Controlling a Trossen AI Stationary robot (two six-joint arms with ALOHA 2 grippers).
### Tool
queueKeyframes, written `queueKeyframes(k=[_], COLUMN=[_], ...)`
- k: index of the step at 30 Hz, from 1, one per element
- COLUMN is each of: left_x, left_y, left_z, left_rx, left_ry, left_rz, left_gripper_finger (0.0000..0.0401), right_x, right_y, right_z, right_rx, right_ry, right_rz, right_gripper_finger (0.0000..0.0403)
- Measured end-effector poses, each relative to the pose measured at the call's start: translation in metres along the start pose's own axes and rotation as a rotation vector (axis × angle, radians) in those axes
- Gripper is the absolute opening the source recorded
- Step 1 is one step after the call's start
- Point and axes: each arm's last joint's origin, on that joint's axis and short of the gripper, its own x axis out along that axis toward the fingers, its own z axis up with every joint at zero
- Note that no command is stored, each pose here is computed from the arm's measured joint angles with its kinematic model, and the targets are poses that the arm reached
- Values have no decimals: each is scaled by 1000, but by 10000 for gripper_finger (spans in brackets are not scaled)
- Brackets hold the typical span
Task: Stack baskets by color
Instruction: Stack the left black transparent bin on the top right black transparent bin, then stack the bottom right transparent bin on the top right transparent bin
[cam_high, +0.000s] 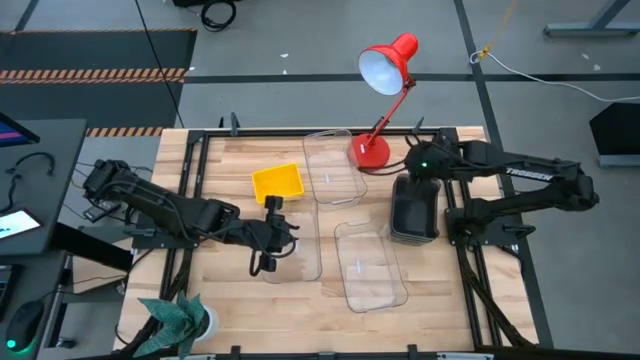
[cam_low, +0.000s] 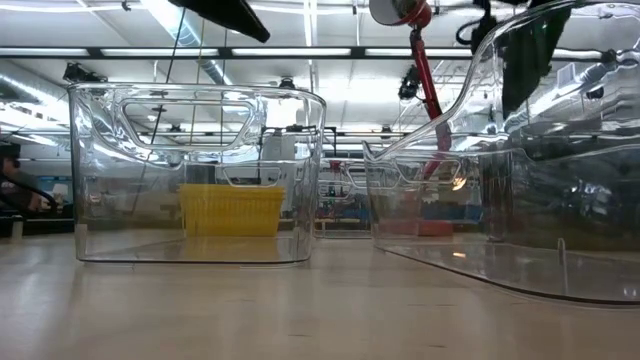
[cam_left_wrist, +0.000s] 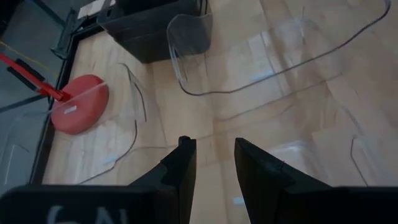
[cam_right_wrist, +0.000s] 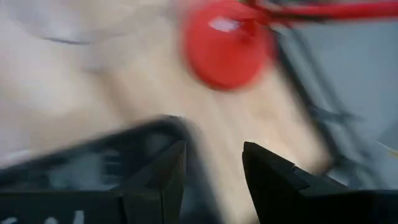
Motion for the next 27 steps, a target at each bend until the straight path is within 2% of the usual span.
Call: queueKeyframes(k=[4,8,19,24,27], left_x=[0,0,0,-2,-5], left_y=[-2,-3,-4,-10,-17], left_z=[-1,-1,-8,-8,-8], left_rx=[-6,-25,-124,-216,-298], left_ry=[10,8,77,98,113], left_rz=[-11,-60,-87,-255,-295], left_gripper_finger=[116,116,116,118,129], right_x=[-5,-11,-19,-15,-13], right_y=[17,43,119,138,143], right_z=[0,-2,-5,-11,-13], right_rx=[-2,-32,-116,-143,-137], right_ry=[-6,-12,-88,-56,-47], right_rz=[237,333,466,472,460], right_gripper_finger=[164,164,160,160,160])
